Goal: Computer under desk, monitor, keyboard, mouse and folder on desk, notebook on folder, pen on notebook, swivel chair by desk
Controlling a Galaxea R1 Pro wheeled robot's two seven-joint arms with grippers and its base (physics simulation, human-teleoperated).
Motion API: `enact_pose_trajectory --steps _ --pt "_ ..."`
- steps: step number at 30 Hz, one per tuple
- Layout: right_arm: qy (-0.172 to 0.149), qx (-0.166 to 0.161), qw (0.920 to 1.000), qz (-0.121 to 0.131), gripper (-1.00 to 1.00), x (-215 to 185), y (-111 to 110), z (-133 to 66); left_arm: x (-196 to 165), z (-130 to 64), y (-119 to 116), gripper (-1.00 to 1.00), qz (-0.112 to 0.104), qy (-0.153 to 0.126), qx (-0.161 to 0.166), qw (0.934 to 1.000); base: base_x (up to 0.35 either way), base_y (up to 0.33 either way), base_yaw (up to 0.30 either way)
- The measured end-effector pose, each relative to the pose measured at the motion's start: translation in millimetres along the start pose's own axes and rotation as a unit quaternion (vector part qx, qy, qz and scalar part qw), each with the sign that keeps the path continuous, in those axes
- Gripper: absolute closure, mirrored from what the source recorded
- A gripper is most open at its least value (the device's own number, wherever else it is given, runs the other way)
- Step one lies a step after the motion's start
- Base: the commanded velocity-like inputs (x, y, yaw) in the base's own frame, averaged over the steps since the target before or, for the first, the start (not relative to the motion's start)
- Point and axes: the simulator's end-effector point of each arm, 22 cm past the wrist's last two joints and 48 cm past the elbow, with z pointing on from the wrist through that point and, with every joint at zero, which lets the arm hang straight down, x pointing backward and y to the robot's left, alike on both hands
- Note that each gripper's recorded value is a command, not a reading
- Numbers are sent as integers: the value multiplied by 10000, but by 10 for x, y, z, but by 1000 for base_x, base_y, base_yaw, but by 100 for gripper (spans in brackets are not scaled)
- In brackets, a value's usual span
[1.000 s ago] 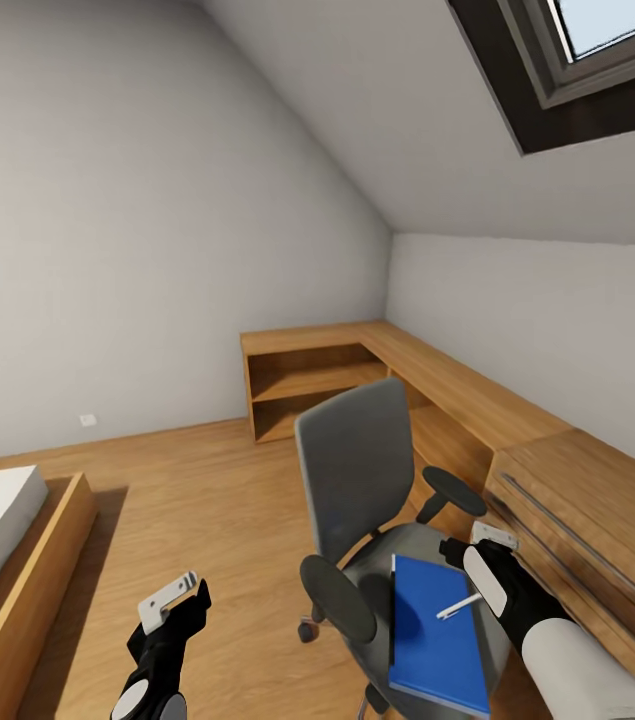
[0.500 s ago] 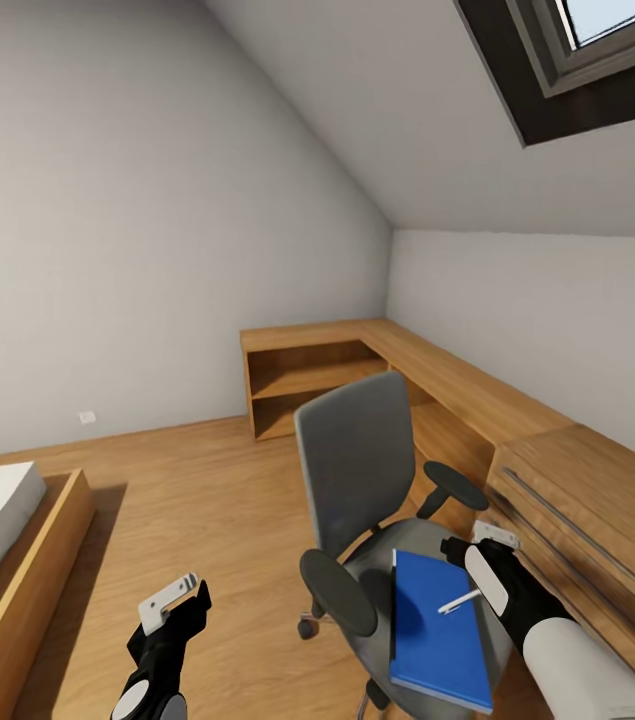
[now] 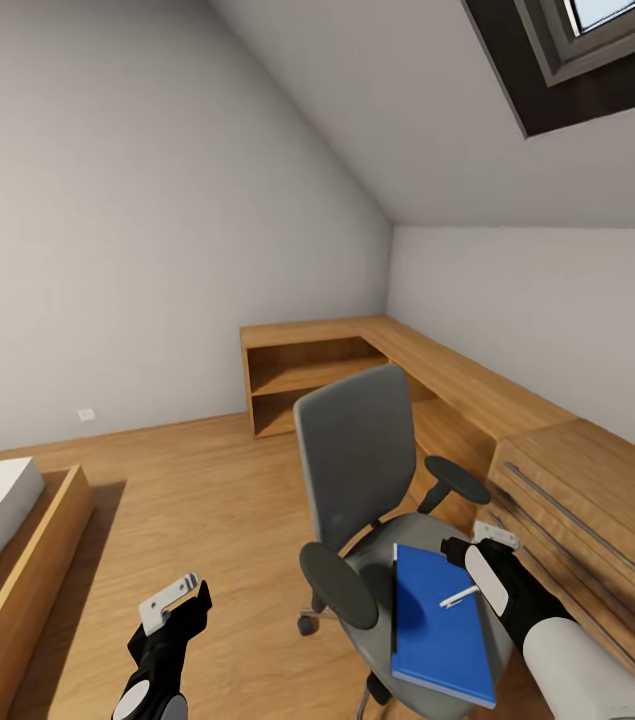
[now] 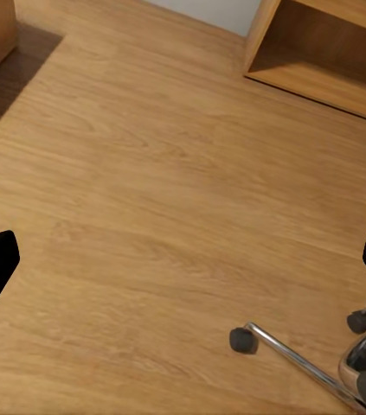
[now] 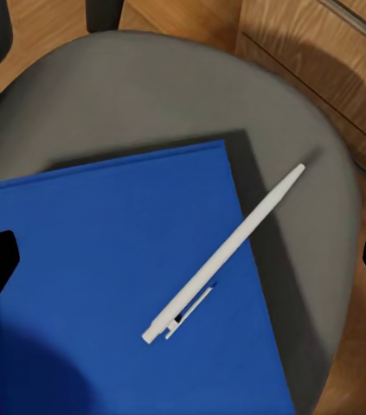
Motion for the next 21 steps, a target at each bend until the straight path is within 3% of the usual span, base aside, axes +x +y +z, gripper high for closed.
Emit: enact_pose_trajectory --steps 21 --pt "-2 6 10000 3 -100 251 -31 268 316 158 102 -100 -4 -4 3 10000 0 0 0"
